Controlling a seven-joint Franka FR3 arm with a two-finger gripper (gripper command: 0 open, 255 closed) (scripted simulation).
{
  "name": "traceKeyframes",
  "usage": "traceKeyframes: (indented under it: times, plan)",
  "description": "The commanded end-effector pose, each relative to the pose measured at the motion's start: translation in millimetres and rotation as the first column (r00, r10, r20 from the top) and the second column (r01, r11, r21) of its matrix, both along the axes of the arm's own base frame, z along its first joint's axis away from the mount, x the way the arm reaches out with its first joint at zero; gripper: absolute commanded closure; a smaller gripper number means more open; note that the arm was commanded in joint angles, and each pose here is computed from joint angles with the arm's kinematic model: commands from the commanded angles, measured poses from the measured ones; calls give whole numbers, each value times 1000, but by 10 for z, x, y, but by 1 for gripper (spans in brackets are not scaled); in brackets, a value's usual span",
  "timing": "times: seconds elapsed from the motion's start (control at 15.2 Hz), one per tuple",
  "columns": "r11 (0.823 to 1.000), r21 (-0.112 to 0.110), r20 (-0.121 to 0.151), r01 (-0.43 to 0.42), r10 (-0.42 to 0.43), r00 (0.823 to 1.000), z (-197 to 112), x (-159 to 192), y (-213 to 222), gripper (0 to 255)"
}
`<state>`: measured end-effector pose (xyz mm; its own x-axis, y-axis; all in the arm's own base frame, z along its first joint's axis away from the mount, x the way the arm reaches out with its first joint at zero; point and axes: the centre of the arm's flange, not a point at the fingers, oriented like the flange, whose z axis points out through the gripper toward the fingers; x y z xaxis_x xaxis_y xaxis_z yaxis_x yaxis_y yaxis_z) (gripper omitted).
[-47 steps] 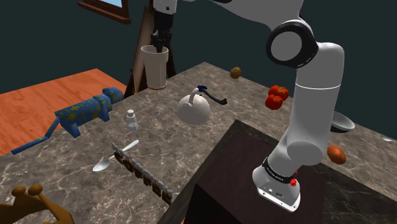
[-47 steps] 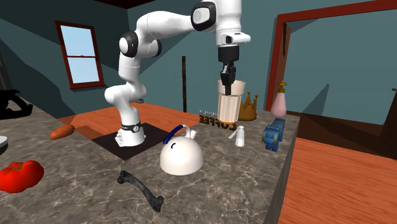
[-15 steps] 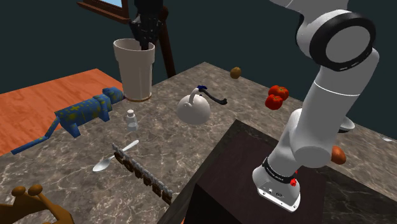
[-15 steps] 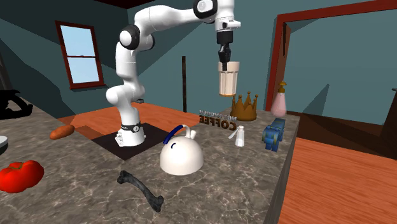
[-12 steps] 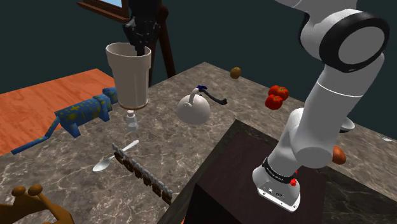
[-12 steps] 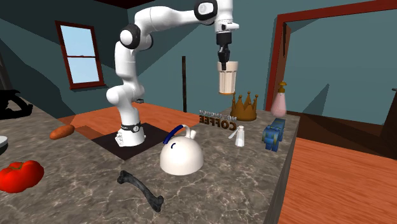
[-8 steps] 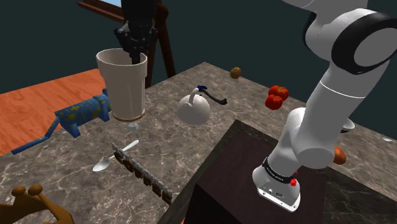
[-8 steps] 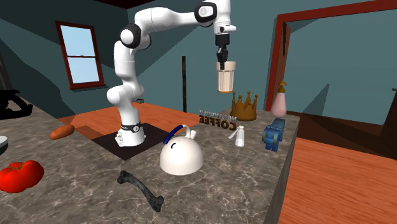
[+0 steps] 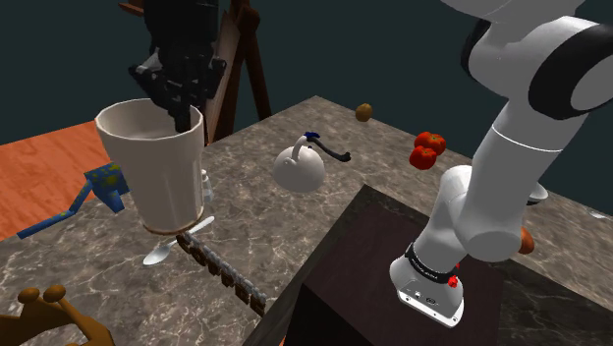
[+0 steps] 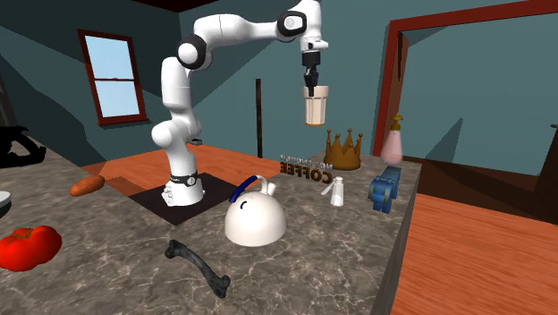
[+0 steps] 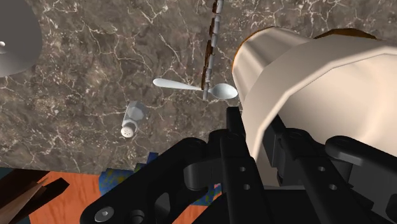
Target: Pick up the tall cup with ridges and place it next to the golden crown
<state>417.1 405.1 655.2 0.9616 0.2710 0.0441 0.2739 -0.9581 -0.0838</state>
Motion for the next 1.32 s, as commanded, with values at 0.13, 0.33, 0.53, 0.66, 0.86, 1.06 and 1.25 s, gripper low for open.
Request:
traceKeyframes:
  times: [0.13,0.33,0.53,0.66,0.86,1.06,1.25]
  plan:
    - [1000,1,1,1,-1,1000,4,-340,400,255]
    - [1000,1,1,1,-1,1000,5,-583,713,255]
    - [1000,1,1,1,-1,1000,-47,-749,927,255]
    - [1000,1,1,1,-1,1000,-153,-749,927,255]
    - [1000,1,1,1,-1,1000,-311,-749,927,255]
    - [1000,1,1,1,-1,1000,-470,-749,927,255]
    - [1000,1,1,1,-1,1000,-628,-749,927,255]
